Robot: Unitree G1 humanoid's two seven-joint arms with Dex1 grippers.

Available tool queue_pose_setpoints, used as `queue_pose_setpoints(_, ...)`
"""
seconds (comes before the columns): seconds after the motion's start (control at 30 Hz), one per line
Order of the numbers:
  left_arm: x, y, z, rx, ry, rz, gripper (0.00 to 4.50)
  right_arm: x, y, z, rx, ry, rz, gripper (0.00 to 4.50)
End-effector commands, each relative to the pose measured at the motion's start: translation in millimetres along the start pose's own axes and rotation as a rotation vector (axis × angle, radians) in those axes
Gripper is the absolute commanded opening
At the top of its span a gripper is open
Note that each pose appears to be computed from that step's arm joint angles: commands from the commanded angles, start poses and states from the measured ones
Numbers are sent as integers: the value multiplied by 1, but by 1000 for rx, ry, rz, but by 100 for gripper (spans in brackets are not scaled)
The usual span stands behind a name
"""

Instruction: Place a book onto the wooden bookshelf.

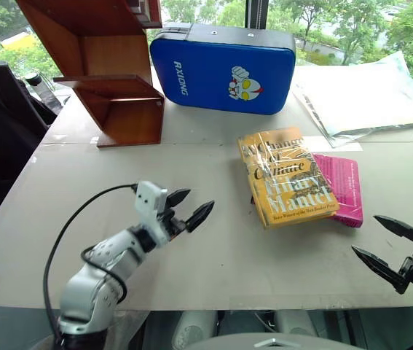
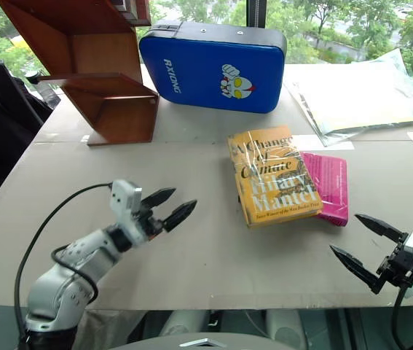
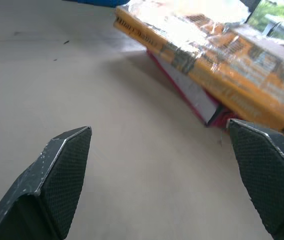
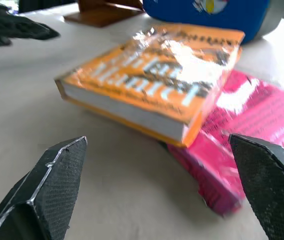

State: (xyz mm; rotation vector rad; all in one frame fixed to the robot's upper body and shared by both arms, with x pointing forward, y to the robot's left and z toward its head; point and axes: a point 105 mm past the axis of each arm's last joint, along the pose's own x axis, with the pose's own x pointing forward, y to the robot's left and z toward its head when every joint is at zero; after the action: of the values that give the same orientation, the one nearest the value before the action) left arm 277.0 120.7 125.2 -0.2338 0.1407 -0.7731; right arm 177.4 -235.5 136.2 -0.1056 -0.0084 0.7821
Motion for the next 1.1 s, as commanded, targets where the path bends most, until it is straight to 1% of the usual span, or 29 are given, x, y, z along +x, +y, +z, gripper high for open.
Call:
queue_pose_setpoints(0.03,23,-15,5,-136,28,-109,445,5,10,31,4,-83,28,450)
queue_pose_setpoints(0.13,46,-24,3,-248,74,-174,445,6,18,36,21,-97,45,450)
queue_pose_setpoints(0.23,64,-25,-4,-356,109,-170,445,5,19,34,20,-92,35,450)
queue_pose_setpoints(0.27,68,-26,-6,-405,116,-164,445,4,18,33,17,-93,31,450)
queue_pose_setpoints(0.3,76,-27,-7,-496,111,-170,445,4,17,33,15,-100,19,450)
queue_pose_setpoints(0.37,86,-32,-10,-622,120,-191,445,4,16,33,10,-109,7,450)
queue_pose_setpoints(0.5,98,-28,-18,-797,153,-176,445,5,14,32,0,-112,3,450)
queue_pose_setpoints(0.6,105,-24,-18,-929,154,-183,445,2,11,31,-7,-109,-4,450)
queue_pose_setpoints(0.7,110,-23,-14,-1006,151,-198,445,1,11,29,-12,-103,-4,450)
queue_pose_setpoints(0.83,114,-23,-10,-1055,151,-217,445,1,14,28,-13,-102,-5,450)
queue_pose_setpoints(0.97,116,-25,-8,-1083,157,-238,336,2,16,26,-16,-101,-9,450)
queue_pose_setpoints(1.0,116,-25,-7,-1089,152,-243,279,2,16,26,-18,-100,-10,450)
queue_pose_setpoints(1.03,116,-25,-5,-1095,145,-248,243,2,16,26,-19,-100,-10,450)
queue_pose_setpoints(1.1,115,-24,-2,-1105,132,-256,147,2,15,26,-21,-99,-10,450)
